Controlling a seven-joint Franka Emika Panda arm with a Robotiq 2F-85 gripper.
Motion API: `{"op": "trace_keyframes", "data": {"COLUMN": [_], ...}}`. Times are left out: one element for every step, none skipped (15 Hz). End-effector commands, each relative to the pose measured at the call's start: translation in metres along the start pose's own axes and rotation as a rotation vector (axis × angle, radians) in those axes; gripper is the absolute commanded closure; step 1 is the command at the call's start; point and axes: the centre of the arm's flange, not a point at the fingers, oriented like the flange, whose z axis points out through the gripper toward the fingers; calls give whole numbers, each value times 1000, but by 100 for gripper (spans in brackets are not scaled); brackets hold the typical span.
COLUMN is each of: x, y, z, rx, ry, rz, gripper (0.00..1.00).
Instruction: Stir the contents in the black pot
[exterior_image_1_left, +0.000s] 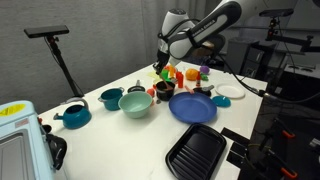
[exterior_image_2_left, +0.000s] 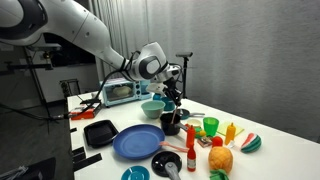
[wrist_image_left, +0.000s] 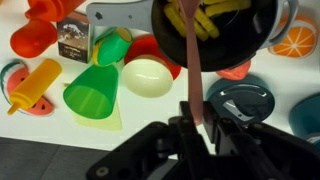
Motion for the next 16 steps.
{"op": "trace_keyframes", "data": {"x": [-24, -28, -31, -33, -32, -32, -31, -27, -25, -20, -17, -11, -6, -1, 4, 10], "y": [-1, -3, -3, -3, -4, -4, -6, -7, -8, -8, -9, -10, -11, -9, -7, -3], "z": [-28, -30, -31, -32, -32, -32, -28, -24, -20, -18, -16, -13, -12, -12, -12, -12], "rx": [17, 14, 17, 18, 16, 7, -1, -8, -11, -13, -13, -15, -19, -27, -35, -46], "ry": [-9, -13, -21, -23, -18, -12, -8, -4, -3, -1, 1, 6, 14, 24, 32, 43], "rz": [24, 19, 19, 24, 29, 32, 41, 53, 66, 84, 100, 120, 138, 159, 179, 200], "gripper": [96, 96, 96, 96, 96, 96, 96, 96, 96, 96, 96, 96, 96, 96, 96, 96]}}
